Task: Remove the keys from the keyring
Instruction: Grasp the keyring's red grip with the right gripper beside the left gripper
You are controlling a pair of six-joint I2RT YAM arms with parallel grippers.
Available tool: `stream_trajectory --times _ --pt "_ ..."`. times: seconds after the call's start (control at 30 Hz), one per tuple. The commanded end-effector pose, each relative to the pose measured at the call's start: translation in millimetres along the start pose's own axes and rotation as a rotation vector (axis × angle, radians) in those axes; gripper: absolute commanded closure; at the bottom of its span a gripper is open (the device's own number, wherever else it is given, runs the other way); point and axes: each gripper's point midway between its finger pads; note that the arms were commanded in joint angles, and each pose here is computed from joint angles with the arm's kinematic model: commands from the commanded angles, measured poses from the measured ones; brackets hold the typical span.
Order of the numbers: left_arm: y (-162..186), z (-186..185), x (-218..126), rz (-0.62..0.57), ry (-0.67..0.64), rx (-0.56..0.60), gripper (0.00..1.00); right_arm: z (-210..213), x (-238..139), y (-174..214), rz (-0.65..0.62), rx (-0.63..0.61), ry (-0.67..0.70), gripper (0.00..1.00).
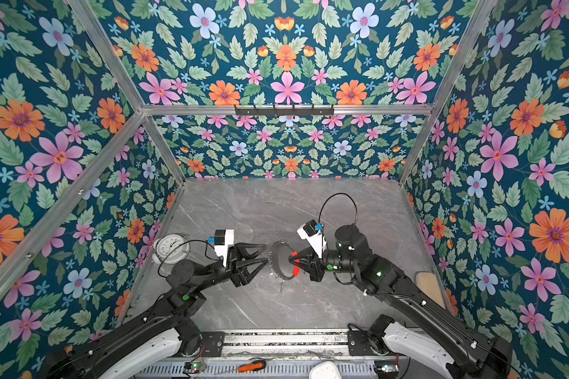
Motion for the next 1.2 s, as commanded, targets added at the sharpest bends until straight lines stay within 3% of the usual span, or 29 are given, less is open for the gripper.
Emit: stream_trajectory --times 0.0,0.23,0.4,0.67,0.8,0.87,1.07,1.17 --pt "-1 -14 1 0.007 0.076 -0.007 0.35 24 -4 -2 0.009 -0.038 -0.120 1.00" --pt "0 -25 2 0.027 0.153 -0.037 0.37 32 -8 -5 0.016 -0.058 -0.154 1.00" --pt "2 -37 5 0.054 0.240 -0.079 0.58 27 -6 -9 0.011 -0.063 -0.123 1.00" --pt "3 -36 8 0.063 0.246 -0.096 0.90 18 0 -13 0.011 -0.049 -0.093 1.00" --pt "3 -32 10 0.060 0.234 -0.106 1.00 14 2 -15 0.004 -0.037 -0.072 1.00" --pt "2 -31 10 0.053 0.227 -0.113 1.00 11 3 -17 -0.003 -0.027 -0.056 1.00" --pt "-6 -20 14 0.015 0.166 -0.147 1.00 1 -1 -27 -0.055 -0.011 0.017 0.66" --pt "-8 -2 19 0.007 0.068 -0.185 1.00 -6 -6 -32 -0.097 -0.016 0.068 0.56"
Point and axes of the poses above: each gripper's point midway between its finger pads, its own x axis out along the fingers, its own z axis along the line the jaws close on, y = z × x
